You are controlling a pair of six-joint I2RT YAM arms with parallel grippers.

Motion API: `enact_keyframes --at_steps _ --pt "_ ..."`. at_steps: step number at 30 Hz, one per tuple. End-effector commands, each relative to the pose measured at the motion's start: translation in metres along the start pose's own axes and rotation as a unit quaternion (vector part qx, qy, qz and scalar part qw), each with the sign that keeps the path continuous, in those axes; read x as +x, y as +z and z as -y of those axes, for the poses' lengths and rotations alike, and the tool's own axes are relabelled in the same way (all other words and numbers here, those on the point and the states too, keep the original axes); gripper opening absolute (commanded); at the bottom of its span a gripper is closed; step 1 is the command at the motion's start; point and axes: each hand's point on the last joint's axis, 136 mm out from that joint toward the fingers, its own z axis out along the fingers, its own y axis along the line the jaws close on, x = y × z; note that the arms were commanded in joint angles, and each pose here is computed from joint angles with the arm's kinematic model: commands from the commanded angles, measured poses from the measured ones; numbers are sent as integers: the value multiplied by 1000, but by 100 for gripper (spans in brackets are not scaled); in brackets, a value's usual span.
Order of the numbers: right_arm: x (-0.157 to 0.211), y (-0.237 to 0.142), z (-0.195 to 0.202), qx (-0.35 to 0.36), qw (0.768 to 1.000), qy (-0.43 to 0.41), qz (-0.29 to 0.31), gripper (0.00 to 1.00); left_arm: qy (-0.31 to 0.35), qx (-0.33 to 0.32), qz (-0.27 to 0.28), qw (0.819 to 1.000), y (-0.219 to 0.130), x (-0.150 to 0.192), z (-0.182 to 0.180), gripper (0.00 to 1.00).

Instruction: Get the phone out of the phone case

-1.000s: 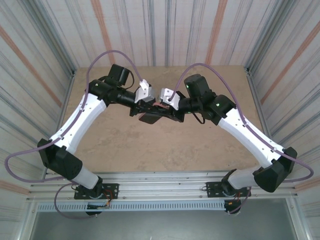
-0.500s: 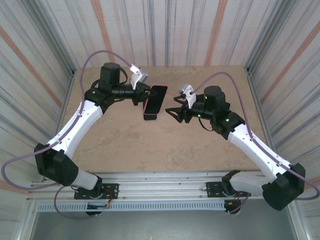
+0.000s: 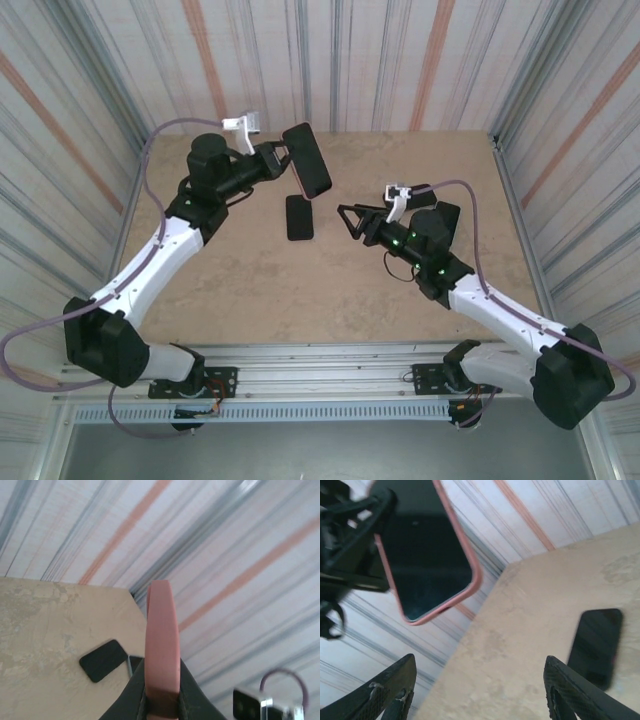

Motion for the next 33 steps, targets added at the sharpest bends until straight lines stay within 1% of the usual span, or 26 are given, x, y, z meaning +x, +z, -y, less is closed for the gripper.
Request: enact_keyframes --at_steps 1,6,10,14,17,19,24,28,31,33 --pt "-27 -2 -20 -34 993 76 84 64 -87 43 119 988 -14 -47 27 0" --pt "-25 11 -38 -67 987 114 93 57 -140 49 126 981 -4 -44 23 0" --pt "-23 24 -41 -75 984 134 89 52 -176 65 127 974 3 -42 24 0" --pt "-34 31 -52 -110 977 144 110 45 -181 68 124 973 6 -41 24 0" --pt "-40 33 -65 -137 975 132 116 45 -186 64 124 973 8 -38 20 0" --pt "-44 32 -66 -146 972 135 128 45 -194 66 124 971 10 -37 18 0" --pt "-52 36 -63 -146 967 151 145 42 -201 69 117 970 12 -33 20 0" --pt "-56 39 -66 -157 963 163 146 36 -206 70 115 969 13 -31 20 0" --pt "-55 40 -62 -151 964 167 145 33 -211 76 115 968 13 -30 22 0" --pt "-57 40 -62 -155 963 167 146 28 -214 77 115 967 13 -30 23 0"
